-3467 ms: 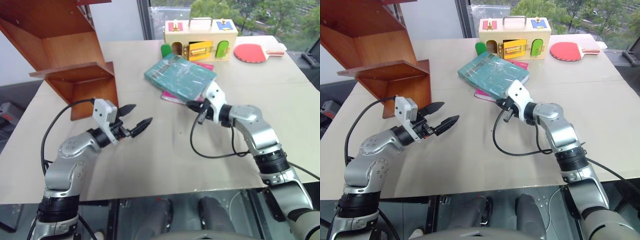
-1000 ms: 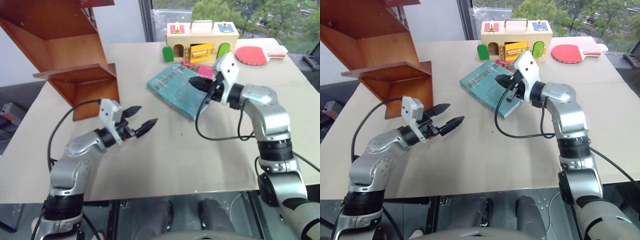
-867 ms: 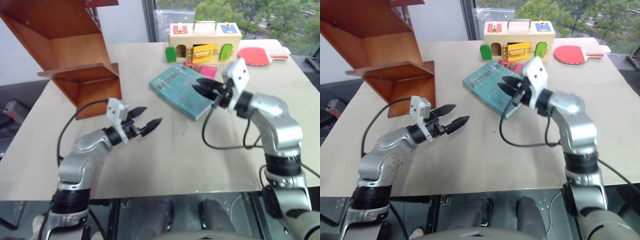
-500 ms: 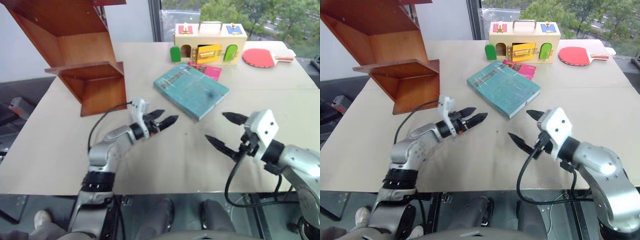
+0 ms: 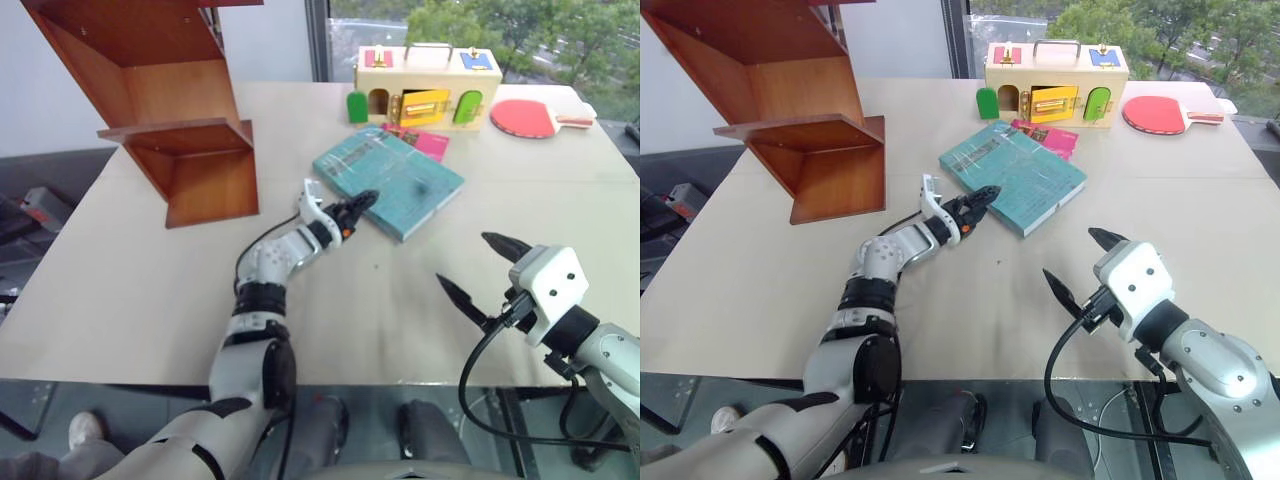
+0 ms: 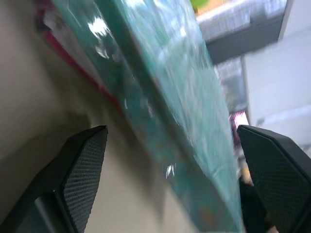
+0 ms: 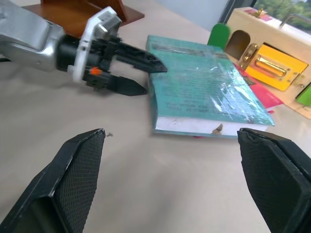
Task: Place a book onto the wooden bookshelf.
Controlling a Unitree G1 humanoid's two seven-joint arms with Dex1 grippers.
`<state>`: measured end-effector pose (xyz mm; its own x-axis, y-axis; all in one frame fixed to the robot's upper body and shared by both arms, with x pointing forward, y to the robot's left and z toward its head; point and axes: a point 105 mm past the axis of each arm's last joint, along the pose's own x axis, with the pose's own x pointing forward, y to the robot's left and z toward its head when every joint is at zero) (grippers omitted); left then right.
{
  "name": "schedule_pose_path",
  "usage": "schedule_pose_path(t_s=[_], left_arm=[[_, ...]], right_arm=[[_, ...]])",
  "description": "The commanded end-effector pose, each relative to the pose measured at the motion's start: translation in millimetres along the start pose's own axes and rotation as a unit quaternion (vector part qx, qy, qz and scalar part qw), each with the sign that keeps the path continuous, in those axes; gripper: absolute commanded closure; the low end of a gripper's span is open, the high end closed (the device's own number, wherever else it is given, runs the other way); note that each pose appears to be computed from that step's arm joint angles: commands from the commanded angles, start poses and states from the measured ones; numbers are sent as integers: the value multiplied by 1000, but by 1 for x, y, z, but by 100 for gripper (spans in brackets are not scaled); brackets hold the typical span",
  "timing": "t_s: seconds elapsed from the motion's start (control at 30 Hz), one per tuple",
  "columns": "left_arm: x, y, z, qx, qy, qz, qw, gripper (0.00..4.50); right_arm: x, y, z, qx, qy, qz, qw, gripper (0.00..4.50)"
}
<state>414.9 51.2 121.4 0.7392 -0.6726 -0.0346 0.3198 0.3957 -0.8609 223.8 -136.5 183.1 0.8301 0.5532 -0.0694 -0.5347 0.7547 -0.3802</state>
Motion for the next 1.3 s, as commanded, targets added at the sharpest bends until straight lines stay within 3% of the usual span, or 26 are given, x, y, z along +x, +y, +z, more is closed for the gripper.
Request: schedule_pose_path(t_s=[0.03,0.2,0.33,0.4,0.43,0.57,0.67,0.77,0.93,1.07,1.17,1.23,1.3], left_arm=[[9,-3,2,-41,-14,-8,999,0],[11,-2,2,-91,-17,-10,996,0],[12,-1,1,-118,-15,-11,993,170],[8,1,-1,-136,-8,-11,991,223],[6,1,-1,-138,-5,-11,990,283],[-2,-1,0,-150,-2,-19,988,444],[-12,-13,7,-153,0,-45,987,444],[-22,-34,9,-107,19,-80,991,444],[-41,-108,20,128,40,-196,971,444],[-45,-144,37,231,20,-237,944,444],[-54,-171,41,427,5,-266,864,444],[-60,-182,48,639,-23,-251,727,444],[-64,-189,59,783,-36,-219,581,444]], right_arm=[[-3,1,13,-23,-26,-11,999,5],[-4,0,12,-28,-23,-21,999,5],[-4,0,12,-30,-20,-22,999,0],[-4,0,11,-31,-19,-23,999,0],[-4,-1,11,-31,-19,-23,999,0],[-3,-1,12,-31,-19,-22,999,0],[-1,0,13,-31,-21,-17,999,0],[0,1,15,-30,-26,-15,999,0],[3,-1,18,-24,-39,-13,999,0],[8,-4,19,-23,-46,-9,999,0],[11,-6,20,-22,-52,-7,998,0],[13,-7,21,-20,-56,-5,998,0],[15,-9,21,-18,-60,-4,998,0]])
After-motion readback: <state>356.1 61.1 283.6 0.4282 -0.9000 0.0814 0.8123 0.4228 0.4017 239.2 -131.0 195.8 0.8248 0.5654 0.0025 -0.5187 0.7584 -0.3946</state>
